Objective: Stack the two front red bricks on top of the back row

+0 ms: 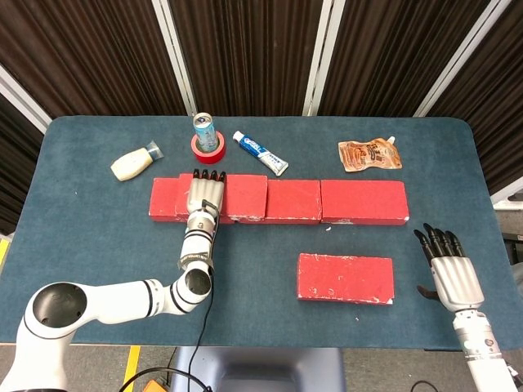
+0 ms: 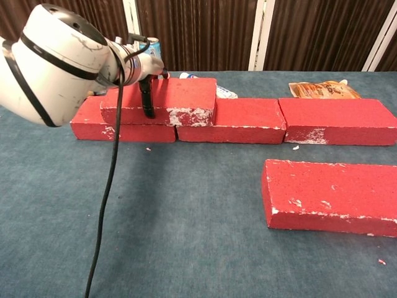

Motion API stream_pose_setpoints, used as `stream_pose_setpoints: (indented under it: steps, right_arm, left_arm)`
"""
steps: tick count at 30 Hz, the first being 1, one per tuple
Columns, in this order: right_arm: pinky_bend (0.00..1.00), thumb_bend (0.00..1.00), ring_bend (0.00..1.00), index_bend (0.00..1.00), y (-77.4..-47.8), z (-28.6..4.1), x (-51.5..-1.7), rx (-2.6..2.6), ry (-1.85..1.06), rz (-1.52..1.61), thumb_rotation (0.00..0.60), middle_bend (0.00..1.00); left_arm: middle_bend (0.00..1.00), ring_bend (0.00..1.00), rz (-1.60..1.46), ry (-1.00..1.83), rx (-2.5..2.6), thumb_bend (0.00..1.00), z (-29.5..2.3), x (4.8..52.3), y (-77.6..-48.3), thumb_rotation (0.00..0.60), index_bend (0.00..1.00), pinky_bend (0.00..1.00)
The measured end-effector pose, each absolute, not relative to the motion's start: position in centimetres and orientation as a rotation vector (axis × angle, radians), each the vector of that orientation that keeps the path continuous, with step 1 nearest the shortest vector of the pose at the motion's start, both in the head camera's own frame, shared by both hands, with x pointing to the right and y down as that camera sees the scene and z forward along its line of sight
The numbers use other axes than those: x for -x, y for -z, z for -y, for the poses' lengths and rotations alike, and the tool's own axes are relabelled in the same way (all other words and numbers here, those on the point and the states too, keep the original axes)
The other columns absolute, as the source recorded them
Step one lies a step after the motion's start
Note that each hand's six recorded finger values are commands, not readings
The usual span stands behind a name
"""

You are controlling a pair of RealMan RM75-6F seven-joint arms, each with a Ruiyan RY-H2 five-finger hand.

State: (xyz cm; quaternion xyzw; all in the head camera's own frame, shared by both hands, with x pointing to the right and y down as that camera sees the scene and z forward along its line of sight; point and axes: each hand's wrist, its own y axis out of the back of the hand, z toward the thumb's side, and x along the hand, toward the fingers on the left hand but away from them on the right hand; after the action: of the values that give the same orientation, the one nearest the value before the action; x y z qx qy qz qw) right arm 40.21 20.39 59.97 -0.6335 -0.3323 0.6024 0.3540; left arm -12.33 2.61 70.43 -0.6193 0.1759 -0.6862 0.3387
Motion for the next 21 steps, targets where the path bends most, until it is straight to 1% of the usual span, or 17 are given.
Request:
stream_pose_setpoints:
  steps: [17,19,21]
  right_arm:
    - [0.0,0.0,0.0,0.0,-60.0,-20.3,-40.7,1.627,-1.571,0.864,0.6,0.0]
    - [0.0,0.0,0.0,0.0,-60.0,-20.3,-40.7,1.627,-1.572,0.862,0.6,0.0]
    - [0.0,0.0,0.0,0.0,-60.1,-20.3,-40.6,1.628,-1.572,0.86,0.6,0.0]
  left_arm:
    - [0.19,0.0,-0.456,1.791,1.621,0.24,-2.3,11.3,-71.4,0.6,0.0,0.0]
    - [0.16,0.0,-0.458,1.791,1.623,0.24,-2.3,11.3,-71.5,0.6,0.0,0.0]
    - [0.11,0.0,-0.456,1.792,1.623,0.24,-2.2,11.4,-71.5,0.6,0.0,0.0]
